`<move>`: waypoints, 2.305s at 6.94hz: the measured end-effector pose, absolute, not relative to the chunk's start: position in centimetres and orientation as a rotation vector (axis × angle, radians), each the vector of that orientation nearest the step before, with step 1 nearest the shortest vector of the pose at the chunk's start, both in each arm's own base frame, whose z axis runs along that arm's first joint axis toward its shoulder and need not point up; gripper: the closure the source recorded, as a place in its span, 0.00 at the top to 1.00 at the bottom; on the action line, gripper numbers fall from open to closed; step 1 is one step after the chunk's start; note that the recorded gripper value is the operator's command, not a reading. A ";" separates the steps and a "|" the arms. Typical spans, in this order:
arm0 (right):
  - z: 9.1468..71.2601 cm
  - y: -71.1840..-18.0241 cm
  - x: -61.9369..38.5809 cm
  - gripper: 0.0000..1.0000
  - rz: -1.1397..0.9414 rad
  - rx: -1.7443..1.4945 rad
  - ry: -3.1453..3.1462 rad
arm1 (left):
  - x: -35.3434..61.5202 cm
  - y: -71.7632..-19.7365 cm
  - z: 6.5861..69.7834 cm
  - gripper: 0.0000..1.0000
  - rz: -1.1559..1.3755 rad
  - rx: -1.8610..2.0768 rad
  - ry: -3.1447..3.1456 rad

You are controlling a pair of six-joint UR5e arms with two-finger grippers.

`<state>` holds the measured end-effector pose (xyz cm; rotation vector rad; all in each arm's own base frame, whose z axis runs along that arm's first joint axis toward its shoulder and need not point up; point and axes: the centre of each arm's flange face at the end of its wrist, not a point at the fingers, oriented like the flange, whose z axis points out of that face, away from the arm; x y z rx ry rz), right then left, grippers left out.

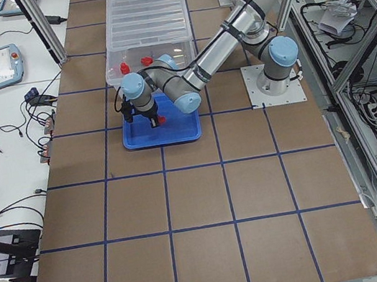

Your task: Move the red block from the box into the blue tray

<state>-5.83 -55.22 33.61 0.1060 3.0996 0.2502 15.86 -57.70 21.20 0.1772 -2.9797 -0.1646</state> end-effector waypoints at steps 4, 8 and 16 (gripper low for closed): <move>33.4 -55.7 -2.4 1.00 0.238 0.058 3.109 | 13.1 -58.9 30.2 1.00 -0.180 0.108 -3.015; 33.1 -56.4 3.6 1.00 0.201 0.041 3.133 | 0.6 -58.1 44.0 1.00 -0.162 0.119 -3.062; 33.7 -56.6 7.0 1.00 0.152 0.009 3.145 | -14.7 -51.8 52.9 1.00 0.063 0.023 -3.259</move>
